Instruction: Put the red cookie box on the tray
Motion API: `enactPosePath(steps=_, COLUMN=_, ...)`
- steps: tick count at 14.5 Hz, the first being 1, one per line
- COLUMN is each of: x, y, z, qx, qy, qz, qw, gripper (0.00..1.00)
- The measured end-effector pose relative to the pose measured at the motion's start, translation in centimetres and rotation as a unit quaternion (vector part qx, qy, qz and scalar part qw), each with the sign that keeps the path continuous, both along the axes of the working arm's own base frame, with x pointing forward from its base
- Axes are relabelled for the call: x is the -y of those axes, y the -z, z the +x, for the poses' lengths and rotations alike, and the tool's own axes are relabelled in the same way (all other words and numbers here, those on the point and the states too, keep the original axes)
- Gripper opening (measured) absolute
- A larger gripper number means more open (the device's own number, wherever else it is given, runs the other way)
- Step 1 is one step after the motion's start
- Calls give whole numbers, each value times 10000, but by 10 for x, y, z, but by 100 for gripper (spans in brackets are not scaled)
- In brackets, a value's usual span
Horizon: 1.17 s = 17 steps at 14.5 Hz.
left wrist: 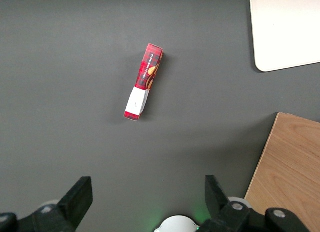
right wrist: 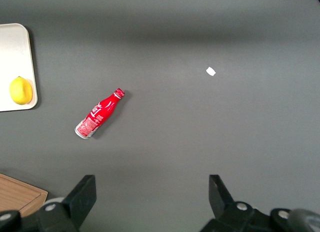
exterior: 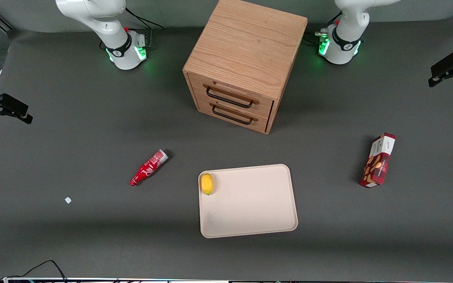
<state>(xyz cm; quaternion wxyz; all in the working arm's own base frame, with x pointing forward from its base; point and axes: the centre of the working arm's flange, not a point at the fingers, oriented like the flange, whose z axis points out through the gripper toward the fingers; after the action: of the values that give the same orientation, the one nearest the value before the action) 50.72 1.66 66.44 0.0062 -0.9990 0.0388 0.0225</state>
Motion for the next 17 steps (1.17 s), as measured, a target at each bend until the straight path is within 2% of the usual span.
enactPosePath(steps=7, x=-1, y=10, z=6, qx=-92, qy=2, qz=-21, qw=10000, gripper=100)
enactPosePath(steps=9, x=-2, y=24, z=14, qx=-234, qy=8, qz=-37, qw=9997, gripper=100)
enactPosePath(steps=11, x=-3, y=48, z=26, qx=-461, qy=60, qz=-58, qw=9989, gripper=100)
enactPosePath(steps=13, x=-7, y=86, z=46, qx=-591, qy=243, qz=-36, qw=9979, gripper=100)
enactPosePath(steps=15, x=-13, y=130, z=65, qx=-518, qy=548, qz=72, qw=9971, gripper=100)
enactPosePath(steps=17, x=-16, y=181, z=74, qx=-416, qy=718, qz=138, qw=9965, gripper=100)
